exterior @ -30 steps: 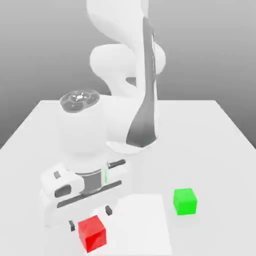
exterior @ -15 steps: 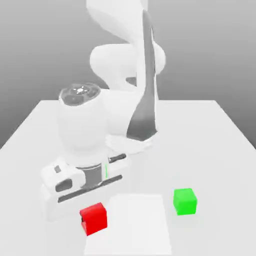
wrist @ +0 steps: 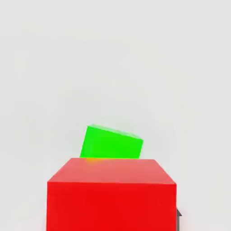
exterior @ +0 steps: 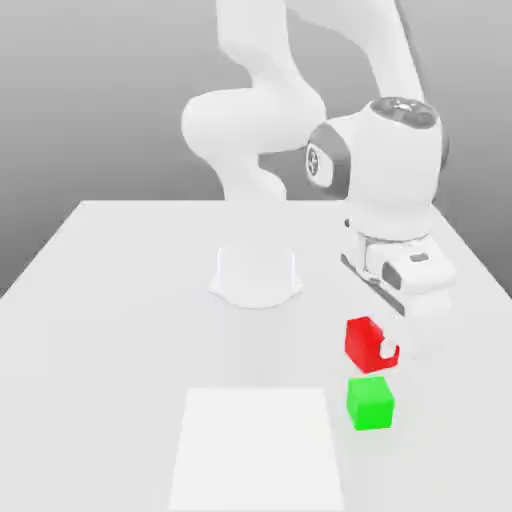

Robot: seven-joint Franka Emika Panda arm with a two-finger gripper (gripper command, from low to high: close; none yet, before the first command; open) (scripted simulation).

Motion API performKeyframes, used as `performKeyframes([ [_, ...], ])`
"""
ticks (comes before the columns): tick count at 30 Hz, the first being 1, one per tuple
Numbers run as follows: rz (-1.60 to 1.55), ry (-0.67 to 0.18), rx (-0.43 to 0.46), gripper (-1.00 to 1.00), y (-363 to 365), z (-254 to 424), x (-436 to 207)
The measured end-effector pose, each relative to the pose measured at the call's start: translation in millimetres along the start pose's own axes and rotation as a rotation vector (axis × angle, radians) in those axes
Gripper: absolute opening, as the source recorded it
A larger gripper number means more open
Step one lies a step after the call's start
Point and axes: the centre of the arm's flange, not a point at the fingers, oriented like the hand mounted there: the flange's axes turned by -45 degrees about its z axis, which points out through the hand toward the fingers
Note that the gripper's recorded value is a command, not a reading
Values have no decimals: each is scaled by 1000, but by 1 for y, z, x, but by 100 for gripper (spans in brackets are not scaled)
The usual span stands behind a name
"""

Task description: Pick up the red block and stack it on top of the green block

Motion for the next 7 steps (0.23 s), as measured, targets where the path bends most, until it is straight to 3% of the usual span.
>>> performKeyframes([
  [3, -8, -1, 0, -100, -1, 29, 0],
  [4, -7, -2, 0, 100, -2, 38, 0],
  [7, -7, -2, 0, 100, -2, 38, 0],
])
